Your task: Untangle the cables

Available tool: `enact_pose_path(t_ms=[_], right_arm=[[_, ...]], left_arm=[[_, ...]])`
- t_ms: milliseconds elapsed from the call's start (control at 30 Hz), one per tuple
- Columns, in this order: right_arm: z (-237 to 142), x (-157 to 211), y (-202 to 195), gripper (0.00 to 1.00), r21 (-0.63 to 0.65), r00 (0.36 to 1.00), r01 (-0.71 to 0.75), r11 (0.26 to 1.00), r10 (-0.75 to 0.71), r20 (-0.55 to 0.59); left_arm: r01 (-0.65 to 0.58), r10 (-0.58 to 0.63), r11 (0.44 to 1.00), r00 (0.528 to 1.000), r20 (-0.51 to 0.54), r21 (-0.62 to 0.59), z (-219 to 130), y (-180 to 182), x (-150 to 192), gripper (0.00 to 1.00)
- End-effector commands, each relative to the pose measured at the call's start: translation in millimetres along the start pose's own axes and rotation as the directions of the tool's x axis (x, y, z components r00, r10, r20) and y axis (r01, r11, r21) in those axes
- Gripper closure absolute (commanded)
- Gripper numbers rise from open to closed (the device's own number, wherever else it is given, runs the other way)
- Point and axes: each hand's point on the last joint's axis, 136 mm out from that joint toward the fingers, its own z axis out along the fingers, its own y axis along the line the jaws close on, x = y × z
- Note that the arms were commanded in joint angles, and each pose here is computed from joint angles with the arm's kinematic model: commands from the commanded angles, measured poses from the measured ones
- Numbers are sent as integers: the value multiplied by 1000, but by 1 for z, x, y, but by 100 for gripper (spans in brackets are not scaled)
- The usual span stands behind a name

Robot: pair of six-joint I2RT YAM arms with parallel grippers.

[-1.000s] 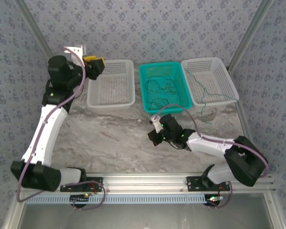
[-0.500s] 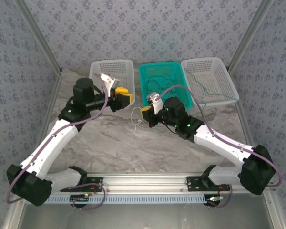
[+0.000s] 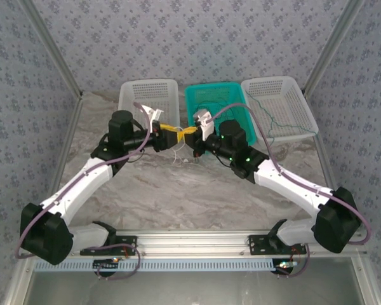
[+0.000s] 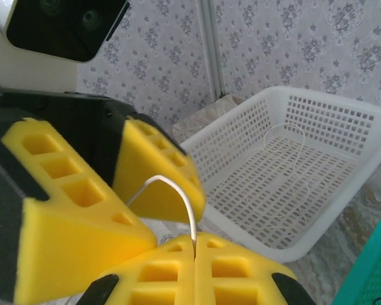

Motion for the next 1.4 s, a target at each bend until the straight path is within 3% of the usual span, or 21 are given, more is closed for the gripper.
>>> enact_pose_path(t_ms=[0, 67, 233, 300, 433, 600, 700, 800, 933, 1033, 1133, 1233, 1367], right_arm=[[-2, -39, 2, 100, 12, 993, 62, 998, -63, 104], [-3, -39, -2, 100, 39, 993, 70, 997, -73, 91], [-9, -29, -24, 100, 154, 996, 53, 987, -64, 66], [-10, -24, -31, 100, 176, 997, 39, 984, -50, 58], [-9, -16, -35, 98, 168, 999, 20, 986, -26, 38], [1, -22, -2, 62, -41, 998, -4, 999, 7, 65], [9, -28, 19, 54, -166, 996, -21, 986, 35, 81], [17, -31, 23, 49, -179, 994, -31, 983, 49, 97], [26, -28, 9, 48, -112, 991, -61, 992, 74, 110], [39, -5, -16, 48, -1, 995, -60, 998, 60, 75], [48, 26, -36, 50, 65, 999, -38, 997, 37, 9], [52, 56, -52, 52, 90, 997, -50, 995, 55, -53], [52, 85, -61, 63, 95, 989, -93, 991, 103, -105]], left_arm=[[-9, 8, 999, 1000, 10, 53, 0, -12, -3, 67], [-13, 12, 999, 1000, 18, 47, -4, -14, -4, 80], [-40, 40, 999, 999, 14, 11, -17, -19, -5, 95], [-49, 49, 999, 999, 10, -3, -22, -20, -5, 100], [-61, 61, 998, 997, 44, 6, -30, -31, -18, 100], [-100, 92, 992, 990, 105, 79, -36, -65, -45, 100], [-133, 121, 986, 985, 120, 101, -37, -80, -57, 100], [-157, 140, 980, 981, 137, 122, -38, -89, -66, 100], [-173, 151, 975, 976, 160, 137, -42, -99, -73, 100], [-217, 185, 965, 962, 199, 149, -53, -114, -81, 100], [-325, 281, 935, 924, 260, 144, -77, -139, -93, 100], [-417, 380, 907, 869, 316, 57, -102, -155, -107, 100], [-465, 447, 884, 819, 360, -40, -125, -166, -126, 100]])
